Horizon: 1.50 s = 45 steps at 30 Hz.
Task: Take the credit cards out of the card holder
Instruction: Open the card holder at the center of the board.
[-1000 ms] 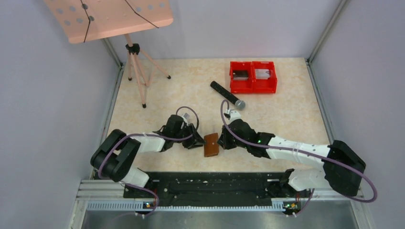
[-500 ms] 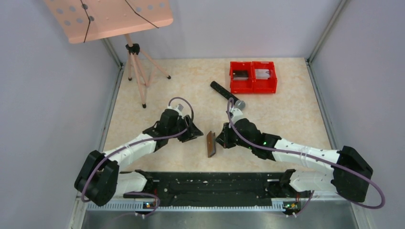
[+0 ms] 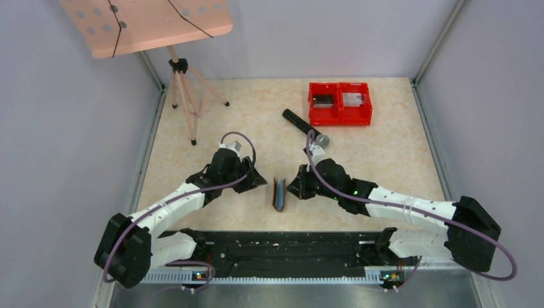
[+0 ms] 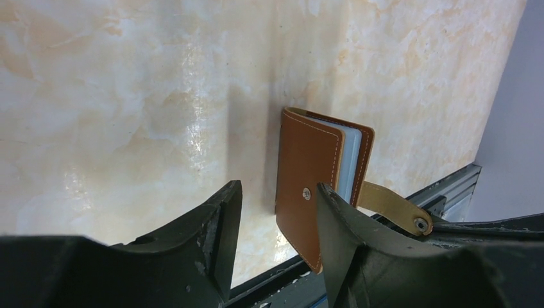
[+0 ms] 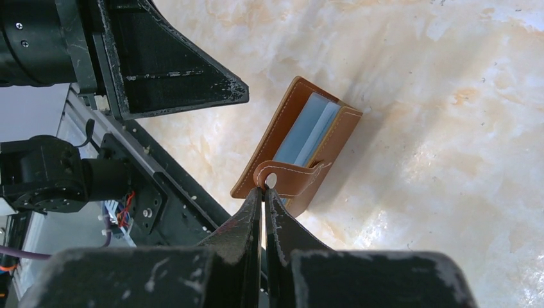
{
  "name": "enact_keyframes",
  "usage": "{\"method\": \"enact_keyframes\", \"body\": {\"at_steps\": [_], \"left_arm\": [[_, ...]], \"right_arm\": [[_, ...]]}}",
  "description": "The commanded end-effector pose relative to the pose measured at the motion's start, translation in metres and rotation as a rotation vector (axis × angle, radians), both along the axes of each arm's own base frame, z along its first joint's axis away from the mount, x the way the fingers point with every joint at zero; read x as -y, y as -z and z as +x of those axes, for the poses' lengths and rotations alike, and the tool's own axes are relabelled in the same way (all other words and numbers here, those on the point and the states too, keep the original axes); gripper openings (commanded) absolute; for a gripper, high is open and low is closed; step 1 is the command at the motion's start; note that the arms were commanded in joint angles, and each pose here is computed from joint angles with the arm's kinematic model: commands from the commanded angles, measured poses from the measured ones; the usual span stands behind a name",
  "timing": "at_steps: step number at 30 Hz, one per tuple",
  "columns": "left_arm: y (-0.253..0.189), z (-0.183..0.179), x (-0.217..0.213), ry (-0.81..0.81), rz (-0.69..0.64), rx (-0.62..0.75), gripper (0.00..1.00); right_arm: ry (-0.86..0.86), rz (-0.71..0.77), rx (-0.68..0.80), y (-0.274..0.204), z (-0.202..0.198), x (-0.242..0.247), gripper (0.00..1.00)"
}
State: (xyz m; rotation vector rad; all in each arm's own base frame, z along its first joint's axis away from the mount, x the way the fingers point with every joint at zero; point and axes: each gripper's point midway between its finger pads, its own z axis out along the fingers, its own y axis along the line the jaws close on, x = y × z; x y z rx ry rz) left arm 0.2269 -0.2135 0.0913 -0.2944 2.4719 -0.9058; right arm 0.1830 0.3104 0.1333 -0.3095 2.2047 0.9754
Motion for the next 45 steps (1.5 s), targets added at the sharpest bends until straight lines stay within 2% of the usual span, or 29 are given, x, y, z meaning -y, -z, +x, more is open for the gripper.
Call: {"method": "enact_keyframes", "body": {"at_steps": [1, 6, 12, 17, 27, 37, 45], "left_arm": [[-0.019, 0.008, 0.001, 0.002, -0.008, 0.064, 0.51], [-0.030, 0.008, 0.006, 0.018, -0.035, 0.083, 0.51], [-0.053, 0.011, 0.010, 0.029, -0.082, 0.145, 0.51], [-0.046, 0.011, 0.009, 0.018, -0.071, 0.125, 0.50], [-0.037, 0.005, 0.007, 0.023, -0.070, 0.108, 0.49], [-0.013, 0.002, 0.011, 0.042, -0.046, 0.020, 0.47], [-0.015, 0.002, 0.026, 0.085, -0.125, 0.023, 0.46]], "right_arm": [[0.009, 0.039, 0.003, -0.006, 0.002, -0.002, 0.00], [0.011, 0.042, 0.002, -0.004, 0.000, 0.001, 0.00], [-0.012, 0.083, 0.046, -0.027, 0.007, -0.010, 0.00], [-0.033, 0.083, 0.057, -0.034, 0.012, -0.020, 0.00], [-0.005, 0.042, 0.002, -0.009, 0.010, -0.009, 0.00], [0.219, -0.110, -0.136, 0.060, 0.013, 0.062, 0.00], [0.250, -0.142, -0.161, 0.078, 0.005, 0.079, 0.00]]}}
